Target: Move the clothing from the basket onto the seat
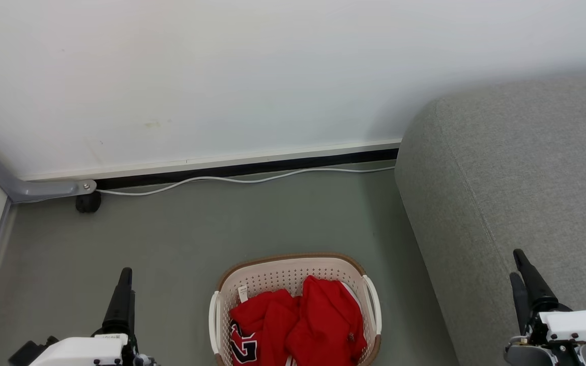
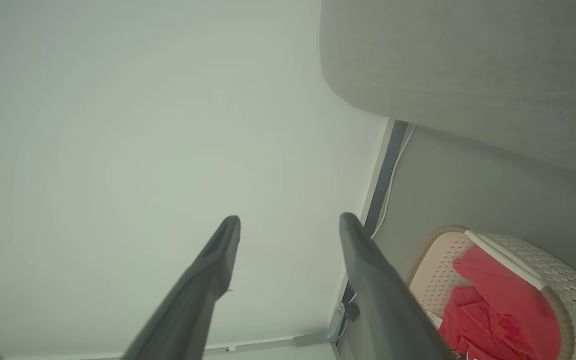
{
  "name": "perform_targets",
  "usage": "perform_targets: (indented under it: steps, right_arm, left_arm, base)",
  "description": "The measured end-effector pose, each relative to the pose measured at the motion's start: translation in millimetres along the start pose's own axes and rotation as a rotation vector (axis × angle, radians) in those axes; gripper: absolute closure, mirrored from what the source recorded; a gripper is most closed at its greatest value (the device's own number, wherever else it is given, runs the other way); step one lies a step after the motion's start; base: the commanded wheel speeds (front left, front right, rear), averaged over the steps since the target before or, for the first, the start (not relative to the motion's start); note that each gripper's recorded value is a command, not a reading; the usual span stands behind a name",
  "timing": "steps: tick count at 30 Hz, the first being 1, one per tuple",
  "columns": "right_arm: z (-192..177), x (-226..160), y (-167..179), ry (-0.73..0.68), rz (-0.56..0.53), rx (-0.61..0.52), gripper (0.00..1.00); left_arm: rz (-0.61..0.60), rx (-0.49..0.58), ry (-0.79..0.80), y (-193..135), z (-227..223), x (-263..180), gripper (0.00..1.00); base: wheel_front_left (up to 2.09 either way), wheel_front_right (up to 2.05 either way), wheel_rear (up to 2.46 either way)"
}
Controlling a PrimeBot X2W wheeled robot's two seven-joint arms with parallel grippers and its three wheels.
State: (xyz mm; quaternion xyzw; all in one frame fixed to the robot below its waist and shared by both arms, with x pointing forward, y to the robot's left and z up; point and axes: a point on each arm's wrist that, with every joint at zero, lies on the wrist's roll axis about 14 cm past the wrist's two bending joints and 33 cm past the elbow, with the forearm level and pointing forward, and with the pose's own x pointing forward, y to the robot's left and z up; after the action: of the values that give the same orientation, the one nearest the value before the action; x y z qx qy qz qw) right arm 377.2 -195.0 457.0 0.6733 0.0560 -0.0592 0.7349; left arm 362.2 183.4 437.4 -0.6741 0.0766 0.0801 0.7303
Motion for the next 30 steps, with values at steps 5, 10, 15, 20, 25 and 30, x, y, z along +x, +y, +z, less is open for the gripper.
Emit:
perform_targets:
  steps: [5, 10, 15, 20, 25, 30]
  right_arm:
    - [-1, 4, 3, 0.009, 0.006, -0.070, 0.00]
    - [5, 8, 9, -0.004, 0.019, -0.158, 0.00]
    - [8, 13, 13, -0.014, 0.025, -0.309, 0.00]
    - [9, 16, 16, -0.014, 0.031, -0.392, 0.00]
    - [9, 18, 18, -0.013, 0.038, -0.470, 0.00]
    - [11, 22, 21, -0.019, 0.047, -0.545, 0.00]
  left_arm:
    - [-0.011, 0.091, -0.012, -5, 3, 4, 0.00]
    - [-0.007, 0.199, -0.025, -5, 7, 4, 0.00]
    - [-0.020, 0.379, -0.041, -12, 10, 10, 0.00]
    - [-0.008, 0.468, -0.043, -11, 10, 12, 0.00]
    - [-0.022, 0.558, -0.050, -17, 9, 16, 0.00]
    - [-0.015, 0.632, -0.052, -16, 9, 18, 0.00]
  base:
    - [0.00, 0.00, 0.00]
    - [0.00, 0.00, 0.00]
    - [0.00, 0.00, 0.00]
    - [0.00, 0.00, 0.00]
    - [0.00, 0.00, 0.00]
    - [0.00, 0.00, 0.00]
